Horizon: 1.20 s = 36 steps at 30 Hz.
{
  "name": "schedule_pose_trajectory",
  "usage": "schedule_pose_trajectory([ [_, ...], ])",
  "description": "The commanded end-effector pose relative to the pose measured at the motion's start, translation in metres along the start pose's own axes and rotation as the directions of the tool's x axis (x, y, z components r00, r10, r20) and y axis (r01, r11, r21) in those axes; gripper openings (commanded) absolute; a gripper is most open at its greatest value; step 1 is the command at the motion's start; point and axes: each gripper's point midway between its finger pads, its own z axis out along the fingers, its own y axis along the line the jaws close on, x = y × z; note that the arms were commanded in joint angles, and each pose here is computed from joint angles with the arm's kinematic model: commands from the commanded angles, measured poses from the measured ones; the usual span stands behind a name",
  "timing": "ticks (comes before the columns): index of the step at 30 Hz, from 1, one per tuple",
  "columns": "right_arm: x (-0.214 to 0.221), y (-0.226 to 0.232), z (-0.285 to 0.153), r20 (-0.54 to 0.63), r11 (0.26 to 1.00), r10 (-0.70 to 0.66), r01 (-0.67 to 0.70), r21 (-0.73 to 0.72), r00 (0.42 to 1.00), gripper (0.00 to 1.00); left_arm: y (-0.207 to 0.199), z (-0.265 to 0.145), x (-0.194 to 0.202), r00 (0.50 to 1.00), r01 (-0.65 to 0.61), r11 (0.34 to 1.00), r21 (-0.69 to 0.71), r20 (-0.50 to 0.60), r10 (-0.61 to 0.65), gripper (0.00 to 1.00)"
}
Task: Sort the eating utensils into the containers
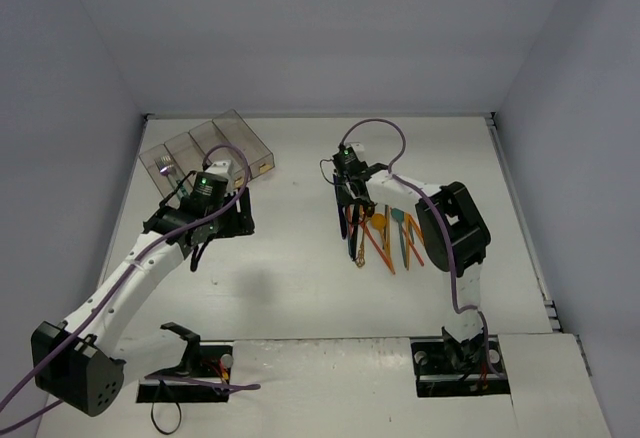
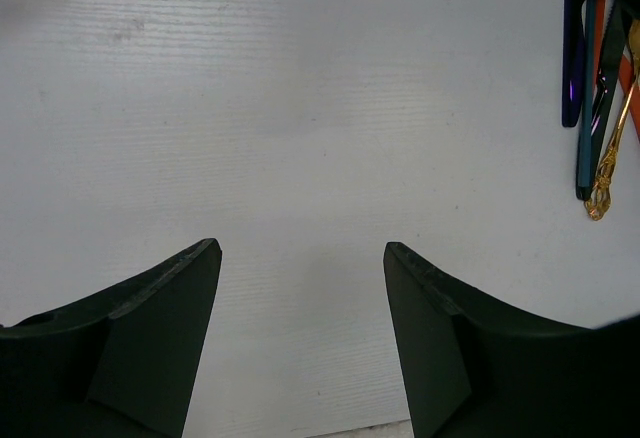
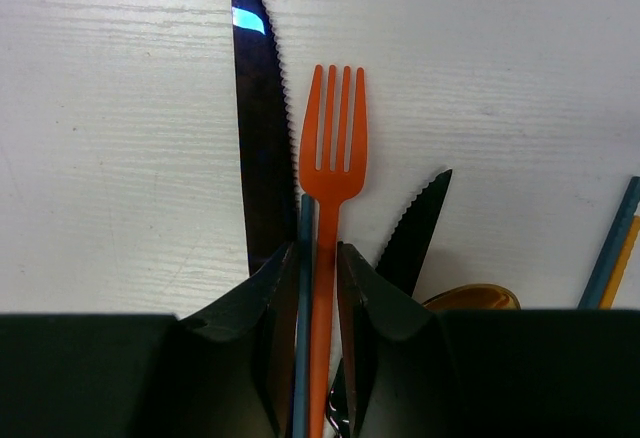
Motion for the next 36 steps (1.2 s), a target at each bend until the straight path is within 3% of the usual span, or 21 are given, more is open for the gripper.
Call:
schedule_pose_trajectory([
  [1,-0.003,-0.005,0.0,0.029,0.998,0.04,-0.041,0.037,0.999,0.21,-0.011,0.001,-0.011,0.999,0.011,0.999,0.043,0.034,-0.012,0.63],
  [15,-0.017,-0.006,0.003,0.043,0.999,0.045,-0.046,0.018,0.998,0.19,-0.015,0.009,-0.013,1.0,0.005,0.999,0.043,0.008,-0.005,0.63],
  [26,-0.038,-0.016,0.011,0.065,0.995,0.101,-0.102,0.011,0.993,0.26,-0.015,0.011,-0.01,1.0,0.011,0.999,0.044,-0.006,-0.01,0.63],
  [36,-0.039,-0.019,0.025,0.053,0.994,0.105,-0.106,0.018,0.993,0.24,-0.015,0.011,-0.009,1.0,0.011,0.999,0.044,-0.006,-0.01,0.63],
])
